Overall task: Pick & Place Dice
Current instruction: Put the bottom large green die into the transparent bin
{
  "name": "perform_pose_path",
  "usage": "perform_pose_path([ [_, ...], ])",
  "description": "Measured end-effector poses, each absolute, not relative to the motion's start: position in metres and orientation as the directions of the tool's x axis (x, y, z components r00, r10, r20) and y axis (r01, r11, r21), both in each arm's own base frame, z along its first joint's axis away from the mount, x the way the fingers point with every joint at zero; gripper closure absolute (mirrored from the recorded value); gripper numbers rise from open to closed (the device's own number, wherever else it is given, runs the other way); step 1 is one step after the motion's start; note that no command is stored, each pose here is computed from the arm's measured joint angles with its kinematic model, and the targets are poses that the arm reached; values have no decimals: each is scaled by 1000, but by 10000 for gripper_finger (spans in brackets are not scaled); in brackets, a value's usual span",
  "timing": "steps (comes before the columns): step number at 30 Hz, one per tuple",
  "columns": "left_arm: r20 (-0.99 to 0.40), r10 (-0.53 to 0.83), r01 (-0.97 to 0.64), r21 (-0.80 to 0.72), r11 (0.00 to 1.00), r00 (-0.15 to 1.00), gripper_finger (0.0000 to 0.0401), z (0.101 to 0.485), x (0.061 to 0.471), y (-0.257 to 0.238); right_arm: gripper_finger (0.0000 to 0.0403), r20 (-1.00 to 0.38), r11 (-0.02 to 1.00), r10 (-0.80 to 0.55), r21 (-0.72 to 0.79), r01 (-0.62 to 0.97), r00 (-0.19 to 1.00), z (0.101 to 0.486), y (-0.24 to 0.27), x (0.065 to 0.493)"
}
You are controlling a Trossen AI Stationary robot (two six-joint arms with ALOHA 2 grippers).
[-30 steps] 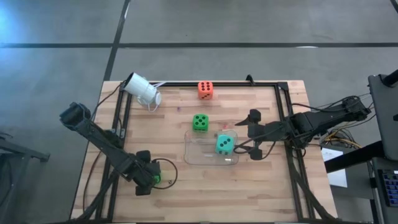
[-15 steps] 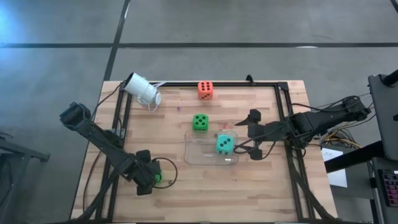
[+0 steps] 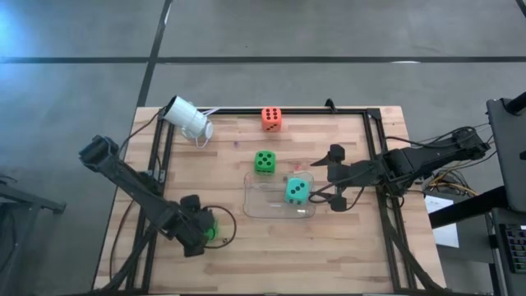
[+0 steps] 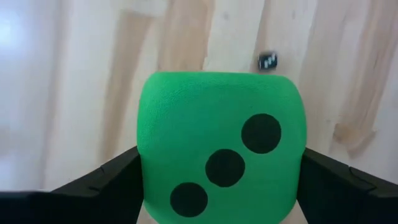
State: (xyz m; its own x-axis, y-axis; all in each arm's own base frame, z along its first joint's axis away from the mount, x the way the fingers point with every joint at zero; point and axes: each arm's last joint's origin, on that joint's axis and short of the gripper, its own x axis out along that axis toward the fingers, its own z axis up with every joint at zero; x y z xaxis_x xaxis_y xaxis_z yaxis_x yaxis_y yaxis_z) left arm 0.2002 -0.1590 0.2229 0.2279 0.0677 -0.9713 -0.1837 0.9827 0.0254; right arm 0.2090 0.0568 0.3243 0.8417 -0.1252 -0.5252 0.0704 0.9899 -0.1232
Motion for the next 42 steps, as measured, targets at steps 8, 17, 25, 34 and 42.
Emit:
perform_pose_path([
  [8,-916,163,-176,104,979,367,67,275,218,-153,3,-525,990,-125,-123,70,842,324,57,209],
  [17,-858,195,-153,138,979,475,67,304,254,-117,3,-525,990,-125,-123,71,842,324,57,209],
  [25,-797,117,-38,117,992,593,66,311,291,-76,3,-525,990,-126,-123,71,842,324,57,209],
  [34,-812,84,54,141,989,577,65,285,327,-57,3,-525,990,-126,-124,71,842,324,57,209],
  [42,-838,105,79,173,982,535,65,281,361,-48,3,-525,990,-126,-123,71,842,324,57,209],
])
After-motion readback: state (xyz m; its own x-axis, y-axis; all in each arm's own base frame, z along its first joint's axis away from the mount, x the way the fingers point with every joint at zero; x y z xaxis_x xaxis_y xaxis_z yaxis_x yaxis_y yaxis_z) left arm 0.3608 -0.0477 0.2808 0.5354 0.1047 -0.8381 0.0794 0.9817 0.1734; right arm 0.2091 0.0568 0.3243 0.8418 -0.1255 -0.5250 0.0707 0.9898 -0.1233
